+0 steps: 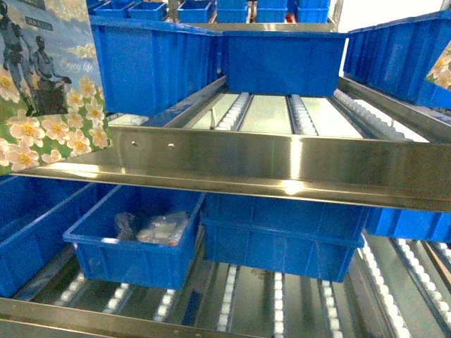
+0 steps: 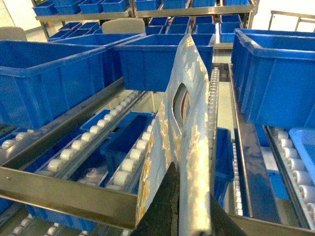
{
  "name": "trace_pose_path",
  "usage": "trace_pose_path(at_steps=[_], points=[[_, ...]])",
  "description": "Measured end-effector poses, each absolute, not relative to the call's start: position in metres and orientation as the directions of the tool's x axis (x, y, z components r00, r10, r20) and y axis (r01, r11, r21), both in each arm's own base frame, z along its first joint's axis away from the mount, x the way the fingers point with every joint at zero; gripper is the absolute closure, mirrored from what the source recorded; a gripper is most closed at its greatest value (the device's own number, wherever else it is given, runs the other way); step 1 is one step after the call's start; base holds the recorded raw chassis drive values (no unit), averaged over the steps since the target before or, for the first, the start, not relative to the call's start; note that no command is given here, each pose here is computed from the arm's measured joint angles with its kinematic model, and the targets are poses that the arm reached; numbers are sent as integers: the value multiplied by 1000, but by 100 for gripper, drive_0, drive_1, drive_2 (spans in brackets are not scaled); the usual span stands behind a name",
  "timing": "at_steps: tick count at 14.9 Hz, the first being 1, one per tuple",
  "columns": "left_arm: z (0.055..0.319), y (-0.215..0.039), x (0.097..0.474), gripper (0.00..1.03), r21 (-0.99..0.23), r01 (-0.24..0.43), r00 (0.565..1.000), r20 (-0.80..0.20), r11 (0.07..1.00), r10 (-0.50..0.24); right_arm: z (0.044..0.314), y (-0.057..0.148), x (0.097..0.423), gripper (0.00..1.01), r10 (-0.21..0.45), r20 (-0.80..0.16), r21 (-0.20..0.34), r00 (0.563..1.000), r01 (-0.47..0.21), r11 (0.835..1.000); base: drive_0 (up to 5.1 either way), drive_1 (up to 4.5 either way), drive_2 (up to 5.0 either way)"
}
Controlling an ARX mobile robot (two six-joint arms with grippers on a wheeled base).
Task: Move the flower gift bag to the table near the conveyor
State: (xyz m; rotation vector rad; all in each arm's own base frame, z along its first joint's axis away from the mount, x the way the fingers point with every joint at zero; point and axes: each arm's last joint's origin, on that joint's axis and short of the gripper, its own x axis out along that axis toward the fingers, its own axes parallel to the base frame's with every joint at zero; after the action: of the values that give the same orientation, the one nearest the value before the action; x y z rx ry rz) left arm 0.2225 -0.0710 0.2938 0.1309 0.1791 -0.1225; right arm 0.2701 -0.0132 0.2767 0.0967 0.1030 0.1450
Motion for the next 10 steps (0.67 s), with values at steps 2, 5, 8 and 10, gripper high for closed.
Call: trace_pose_path(at_steps=[2,5,8,10], points=[[294,-71,223,101,119,133,976,-186,984,-109,276,-13,270,99,150,-98,104,984,-139,985,-481,119,355],[293,-71,222,101,119,134,976,-189,984,-110,276,-13,270,99,149,-99,104,984,-139,985,-481,119,355],[294,-71,222,101,119,134,976,-188,984,-110,276,-13,270,99,149,-100,105,984,-139,985,-481,119,355],[294,-71,223,101,119,134,976,-186,984,-110,276,-13,270,99,150,-100,105,984,-139,985,-481,119,355]])
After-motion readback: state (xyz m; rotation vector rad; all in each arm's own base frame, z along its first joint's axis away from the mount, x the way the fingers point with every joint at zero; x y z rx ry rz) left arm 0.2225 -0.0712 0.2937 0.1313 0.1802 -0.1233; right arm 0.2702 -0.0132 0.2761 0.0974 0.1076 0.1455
